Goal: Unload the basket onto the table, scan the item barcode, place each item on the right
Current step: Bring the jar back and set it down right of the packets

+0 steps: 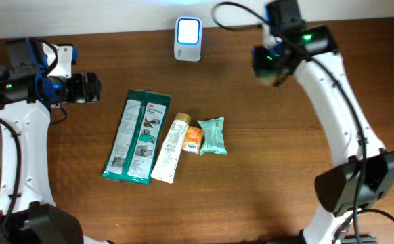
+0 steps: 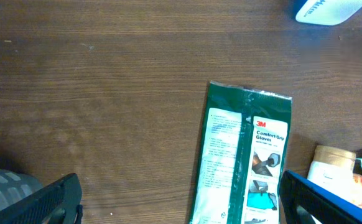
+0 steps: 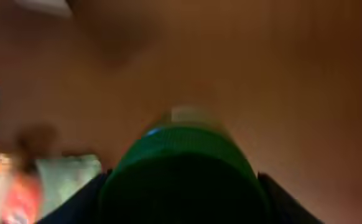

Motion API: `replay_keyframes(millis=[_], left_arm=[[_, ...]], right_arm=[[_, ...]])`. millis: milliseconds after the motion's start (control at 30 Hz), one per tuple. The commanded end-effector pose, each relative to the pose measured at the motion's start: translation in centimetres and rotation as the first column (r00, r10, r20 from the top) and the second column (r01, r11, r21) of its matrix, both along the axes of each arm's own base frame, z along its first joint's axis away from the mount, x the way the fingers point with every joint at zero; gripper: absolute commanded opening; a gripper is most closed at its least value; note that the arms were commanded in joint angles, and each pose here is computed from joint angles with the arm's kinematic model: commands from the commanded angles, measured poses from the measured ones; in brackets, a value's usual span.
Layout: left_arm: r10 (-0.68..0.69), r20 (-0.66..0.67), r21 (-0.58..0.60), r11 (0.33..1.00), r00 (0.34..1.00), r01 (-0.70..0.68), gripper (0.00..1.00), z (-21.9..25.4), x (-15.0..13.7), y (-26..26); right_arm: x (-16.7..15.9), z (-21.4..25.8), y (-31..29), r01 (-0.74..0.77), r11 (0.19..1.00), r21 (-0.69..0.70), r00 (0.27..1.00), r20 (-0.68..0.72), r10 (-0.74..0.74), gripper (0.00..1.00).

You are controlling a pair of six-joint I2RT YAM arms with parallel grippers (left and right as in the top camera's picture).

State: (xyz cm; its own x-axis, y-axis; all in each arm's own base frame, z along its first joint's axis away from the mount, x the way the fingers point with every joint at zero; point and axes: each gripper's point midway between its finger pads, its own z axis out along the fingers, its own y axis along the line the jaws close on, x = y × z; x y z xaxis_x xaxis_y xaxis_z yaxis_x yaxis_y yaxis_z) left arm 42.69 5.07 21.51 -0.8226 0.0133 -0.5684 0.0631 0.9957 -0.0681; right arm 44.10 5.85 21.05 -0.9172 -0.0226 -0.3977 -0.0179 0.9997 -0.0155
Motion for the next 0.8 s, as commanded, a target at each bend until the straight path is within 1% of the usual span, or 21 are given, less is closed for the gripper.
replay_keyframes(millis=[0, 33, 67, 167, 233, 267, 300, 400, 467, 533, 567, 600, 667, 733, 767], left_arm=[[-0.012, 0.016, 0.003, 1.000, 1.000, 0.012, 0.99, 0.5, 0.0, 0.1], [-0.012, 0.016, 0.003, 1.000, 1.000, 0.012, 0.99, 0.5, 0.0, 0.1], [-0.012, 0.016, 0.003, 1.000, 1.000, 0.012, 0.99, 0.5, 0.0, 0.1], [-0.012, 0.016, 0.003, 1.000, 1.000, 0.012, 0.99, 0.5, 0.0, 0.1], [-0.012, 0.016, 0.003, 1.000, 1.000, 0.012, 0.99, 0.5, 0.0, 0.1], [-0.012, 0.016, 0.003, 1.000, 1.000, 0.012, 0.99, 0.5, 0.0, 0.1], [-0.012, 0.016, 0.003, 1.000, 1.000, 0.012, 0.99, 0.5, 0.0, 0.1], [-0.012, 0.016, 0.003, 1.000, 1.000, 0.012, 0.99, 0.5, 0.0, 0.1], [-0.012, 0.016, 0.003, 1.000, 1.000, 0.012, 0.99, 0.5, 0.0, 0.1], [-0.013, 0.016, 0.003, 1.000, 1.000, 0.013, 0.99, 0.5, 0.0, 0.1], [-0.012, 0.016, 0.003, 1.000, 1.000, 0.012, 0.99, 0.5, 0.0, 0.1], [-0.012, 0.016, 0.003, 1.000, 1.000, 0.012, 0.99, 0.5, 0.0, 0.1], [-0.012, 0.016, 0.003, 1.000, 1.000, 0.012, 0.99, 0.5, 0.0, 0.1], [-0.012, 0.016, 0.003, 1.000, 1.000, 0.012, 0.99, 0.5, 0.0, 0.1], [-0.012, 0.016, 0.003, 1.000, 1.000, 0.012, 0.99, 0.5, 0.0, 0.1]], right_arm=[[-2.2, -3.5, -5.3, 0.170, 0.985, 0.028, 0.975, -0.154, -0.163, 0.50], [-3.4, -6.0, -8.3, 0.256, 0.966, 0.019, 0.945, -0.214, -0.246, 0.50], [-3.9, -7.6, -9.8, 0.306, 0.952, 0.023, 0.927, -0.234, -0.293, 0.50], [-4.9, -12.6, -12.4, 0.384, 0.921, 0.072, 0.897, -0.265, -0.353, 0.50], [-5.3, -14.5, -12.6, 0.396, 0.913, 0.098, 0.893, -0.271, -0.358, 0.50], [-5.3, -14.6, -12.6, 0.395, 0.913, 0.099, 0.894, -0.269, -0.358, 0.56], [-5.3, -14.6, -12.6, 0.395, 0.913, 0.099, 0.894, -0.269, -0.358, 0.65], [-5.2, -14.0, -12.6, 0.396, 0.913, 0.098, 0.894, -0.270, -0.358, 0.98], [-4.7, -11.0, -12.7, 0.394, 0.914, 0.101, 0.897, -0.259, -0.358, 0.98], [-4.3, -7.1, -11.7, 0.376, 0.917, 0.131, 0.907, -0.257, -0.335, 0.98], [-4.4, -5.4, -10.4, 0.355, 0.920, 0.166, 0.915, -0.266, -0.305, 0.98], [-4.3, -3.7, -8.2, 0.304, 0.923, 0.234, 0.933, -0.267, -0.240, 0.98], [-4.3, -3.2, -2.9, 0.202, 0.912, 0.356, 0.954, -0.284, -0.100, 0.98], [-4.8, -4.1, 0.8, 0.112, 0.921, 0.373, 0.957, -0.291, 0.001, 0.99], [-5.5, -5.2, 4.2, 0.031, 0.928, 0.371, 0.952, -0.295, 0.087, 0.87]])
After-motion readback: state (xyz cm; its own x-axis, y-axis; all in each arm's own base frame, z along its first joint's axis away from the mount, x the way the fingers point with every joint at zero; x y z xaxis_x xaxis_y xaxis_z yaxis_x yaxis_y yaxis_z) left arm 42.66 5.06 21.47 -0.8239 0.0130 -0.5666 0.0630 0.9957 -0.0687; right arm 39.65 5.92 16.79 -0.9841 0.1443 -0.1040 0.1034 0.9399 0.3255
